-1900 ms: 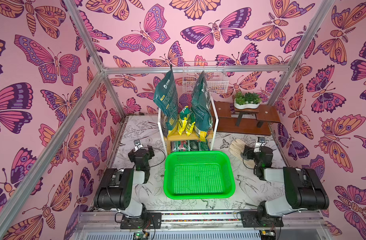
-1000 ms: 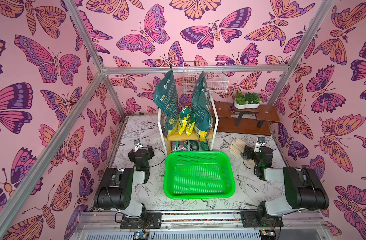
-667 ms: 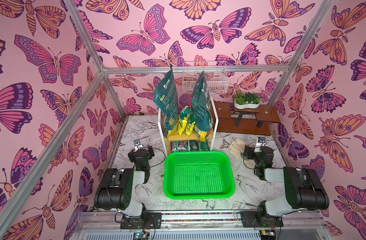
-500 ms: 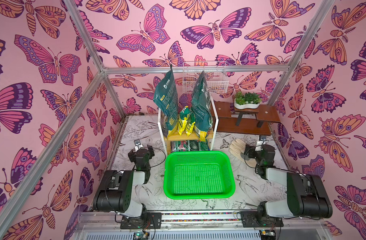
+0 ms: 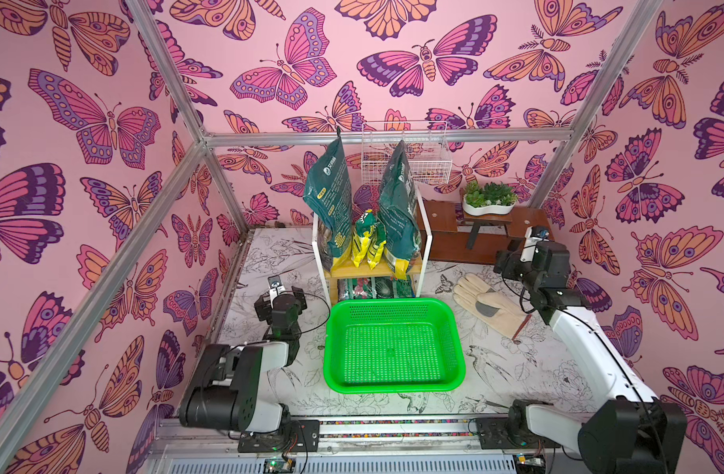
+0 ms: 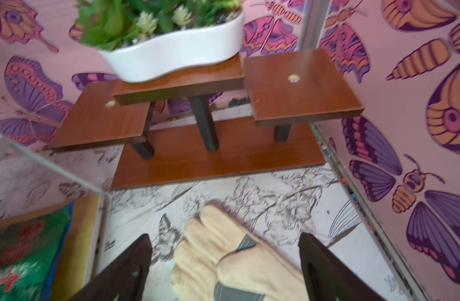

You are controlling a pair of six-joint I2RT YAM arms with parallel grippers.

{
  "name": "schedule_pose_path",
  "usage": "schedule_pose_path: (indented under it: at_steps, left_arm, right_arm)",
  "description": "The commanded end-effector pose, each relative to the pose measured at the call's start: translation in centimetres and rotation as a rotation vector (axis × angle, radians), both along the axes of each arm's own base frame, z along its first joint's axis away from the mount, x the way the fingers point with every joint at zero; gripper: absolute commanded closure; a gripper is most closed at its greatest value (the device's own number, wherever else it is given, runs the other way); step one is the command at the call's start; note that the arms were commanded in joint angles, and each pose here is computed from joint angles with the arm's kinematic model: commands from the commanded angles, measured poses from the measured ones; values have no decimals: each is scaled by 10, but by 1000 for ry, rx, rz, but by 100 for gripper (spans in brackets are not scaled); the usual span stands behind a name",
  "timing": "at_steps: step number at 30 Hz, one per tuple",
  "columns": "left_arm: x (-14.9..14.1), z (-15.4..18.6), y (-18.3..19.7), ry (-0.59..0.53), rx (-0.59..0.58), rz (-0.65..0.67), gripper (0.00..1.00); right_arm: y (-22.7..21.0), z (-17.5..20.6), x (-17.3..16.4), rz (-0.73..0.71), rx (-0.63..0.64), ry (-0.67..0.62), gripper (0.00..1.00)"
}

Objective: Take down the fertilizer bag from the shelf
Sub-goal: Move the storage box to the center of the board.

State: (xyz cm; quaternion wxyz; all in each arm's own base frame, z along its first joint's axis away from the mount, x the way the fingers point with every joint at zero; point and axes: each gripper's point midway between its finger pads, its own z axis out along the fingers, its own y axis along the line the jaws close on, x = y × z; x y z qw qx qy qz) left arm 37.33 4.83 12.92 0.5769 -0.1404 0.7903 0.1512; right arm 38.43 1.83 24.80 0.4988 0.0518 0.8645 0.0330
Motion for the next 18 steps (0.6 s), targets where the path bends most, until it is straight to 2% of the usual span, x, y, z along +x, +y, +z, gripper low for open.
schedule_pose_path:
  at_steps: [1,4,7,11,13,16,18]
  left_arm:
    - [-2,48,8,13,38,48,0]
    - [-14,64,24,2,56,147,0]
    - [-33,68,33,-6,-20,242,0]
    - [-58,84,34,-39,-142,281,0]
    - [-73,88,36,-47,-189,300,0]
    - [-82,86,25,-15,-230,232,0]
    - [-87,82,18,25,-267,200,0]
  right_arm:
    - [22,-39,-45,36,-35,241,8]
    - [35,-42,-56,44,41,266,7]
    - [49,-42,-69,79,133,315,8]
    - [62,-47,-94,128,136,405,18]
    - [72,-58,-110,160,109,467,27]
    - [84,-79,-129,182,117,551,39]
    - [96,-95,-139,200,162,599,41]
